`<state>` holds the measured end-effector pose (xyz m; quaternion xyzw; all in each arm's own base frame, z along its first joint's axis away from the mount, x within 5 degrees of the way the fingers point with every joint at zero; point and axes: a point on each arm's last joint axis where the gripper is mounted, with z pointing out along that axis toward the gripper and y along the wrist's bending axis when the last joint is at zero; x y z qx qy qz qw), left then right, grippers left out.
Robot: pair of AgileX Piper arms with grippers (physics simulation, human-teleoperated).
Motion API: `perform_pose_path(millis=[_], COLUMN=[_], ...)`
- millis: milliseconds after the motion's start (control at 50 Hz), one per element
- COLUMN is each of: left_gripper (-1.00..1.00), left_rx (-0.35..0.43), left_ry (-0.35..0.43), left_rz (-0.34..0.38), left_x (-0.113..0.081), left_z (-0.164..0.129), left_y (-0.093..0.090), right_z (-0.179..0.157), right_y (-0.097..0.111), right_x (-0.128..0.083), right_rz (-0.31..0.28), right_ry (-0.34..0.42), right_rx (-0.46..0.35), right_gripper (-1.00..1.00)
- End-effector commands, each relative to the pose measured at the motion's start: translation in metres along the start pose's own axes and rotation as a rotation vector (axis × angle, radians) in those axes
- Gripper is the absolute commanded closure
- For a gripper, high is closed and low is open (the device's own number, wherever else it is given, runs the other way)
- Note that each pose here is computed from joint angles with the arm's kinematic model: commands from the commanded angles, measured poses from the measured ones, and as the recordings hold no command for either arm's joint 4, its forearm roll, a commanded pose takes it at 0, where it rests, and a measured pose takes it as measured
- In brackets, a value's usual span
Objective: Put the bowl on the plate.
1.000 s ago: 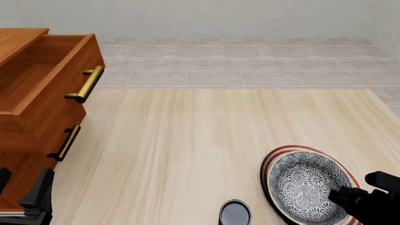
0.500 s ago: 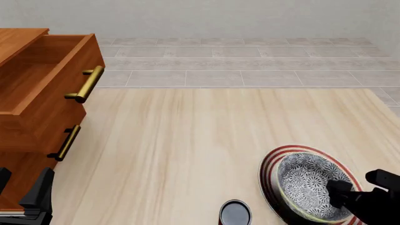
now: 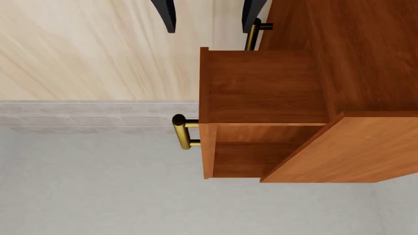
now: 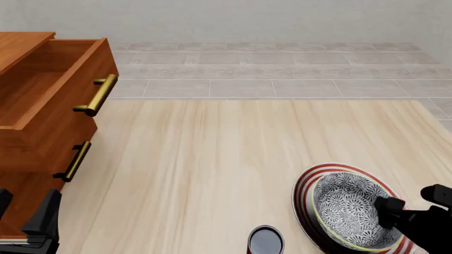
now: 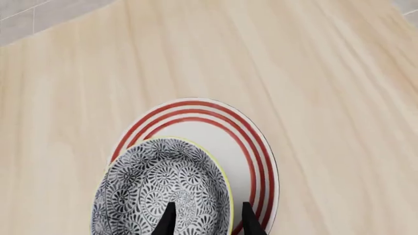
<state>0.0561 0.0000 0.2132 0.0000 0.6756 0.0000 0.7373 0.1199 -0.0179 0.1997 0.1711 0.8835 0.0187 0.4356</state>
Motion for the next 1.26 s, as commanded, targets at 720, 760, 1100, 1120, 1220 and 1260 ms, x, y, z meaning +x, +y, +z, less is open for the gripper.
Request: perform_pose_path(millis=[720, 760, 1100, 1120, 1220, 1260], left_gripper=[-1.0, -1.0, -1.0, -1.0, -1.0, -1.0], left_rx=[0.0, 0.0, 0.0, 0.0, 0.0, 0.0], left_ry=[0.0, 0.0, 0.0, 0.0, 0.0, 0.0], left_rz=[0.0, 0.0, 0.0, 0.0, 0.0, 0.0], left_x=[0.0, 0.0, 0.0, 0.0, 0.0, 0.0], left_z=[0.0, 0.0, 0.0, 0.0, 0.0, 0.0], left_y=[0.0, 0.0, 0.0, 0.0, 0.0, 0.0], right_z=[-0.053, -0.053, -0.07, -0.071, -0.077, -0.078], right_y=[0.012, 0.013, 0.019, 0.019, 0.021, 0.021], right_x=[-0.063, -0.064, -0.086, -0.087, -0.093, -0.096], right_rz=[-0.105, -0.107, -0.151, -0.153, -0.162, -0.166], right_ry=[-0.134, -0.135, -0.195, -0.198, -0.215, -0.222], right_rx=[-0.007, -0.007, -0.02, -0.019, -0.021, -0.019], right_gripper=[-1.0, -1.0, -1.0, -1.0, -1.0, -1.0])
